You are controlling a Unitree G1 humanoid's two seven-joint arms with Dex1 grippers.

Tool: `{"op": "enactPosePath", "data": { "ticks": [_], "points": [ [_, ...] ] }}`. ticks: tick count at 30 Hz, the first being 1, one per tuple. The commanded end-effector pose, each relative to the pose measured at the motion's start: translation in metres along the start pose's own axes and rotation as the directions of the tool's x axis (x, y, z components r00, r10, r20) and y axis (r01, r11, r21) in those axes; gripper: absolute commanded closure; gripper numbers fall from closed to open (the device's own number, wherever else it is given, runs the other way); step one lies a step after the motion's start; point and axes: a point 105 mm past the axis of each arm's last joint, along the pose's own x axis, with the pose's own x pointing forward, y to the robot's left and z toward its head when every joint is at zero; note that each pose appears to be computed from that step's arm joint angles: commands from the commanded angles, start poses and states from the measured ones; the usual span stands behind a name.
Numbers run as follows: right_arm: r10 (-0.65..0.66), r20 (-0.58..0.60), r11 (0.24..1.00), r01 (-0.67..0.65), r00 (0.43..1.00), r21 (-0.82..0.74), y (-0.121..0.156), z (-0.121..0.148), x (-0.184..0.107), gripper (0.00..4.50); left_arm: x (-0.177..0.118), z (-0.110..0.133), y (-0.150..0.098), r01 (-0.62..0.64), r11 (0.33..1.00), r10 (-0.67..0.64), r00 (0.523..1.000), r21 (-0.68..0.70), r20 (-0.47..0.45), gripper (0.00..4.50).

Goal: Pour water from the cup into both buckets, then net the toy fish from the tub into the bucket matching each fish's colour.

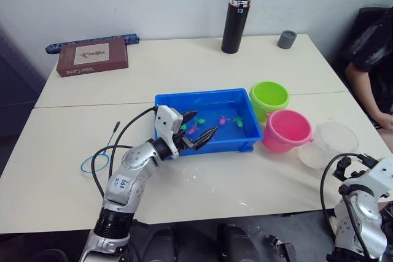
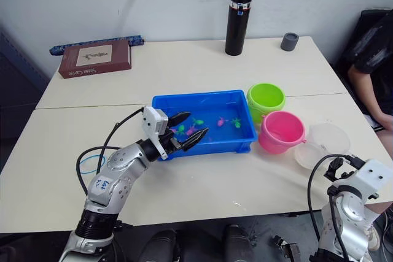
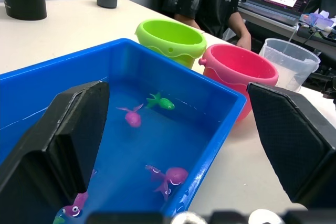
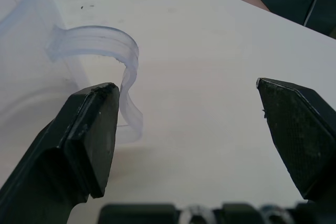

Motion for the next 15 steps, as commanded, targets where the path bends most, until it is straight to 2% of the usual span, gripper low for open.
{"op": "enactPosePath", "data": {
  "ticks": [1,15],
  "points": [
    [-0.020,0.073,1.000,0.019,0.997,0.011,-0.0079,0.0210,-0.0001,0.07,0.0019,0.0143,-0.0069,0.025,0.999,-0.027,0.999,0.043,0.043,0.00],
    [-0.020,0.092,1.000,0.019,0.996,0.011,-0.0073,0.0293,0.0073,0.07,0.0037,0.0145,-0.0068,0.020,0.999,-0.022,0.999,0.043,0.047,0.00]
  ]
}}
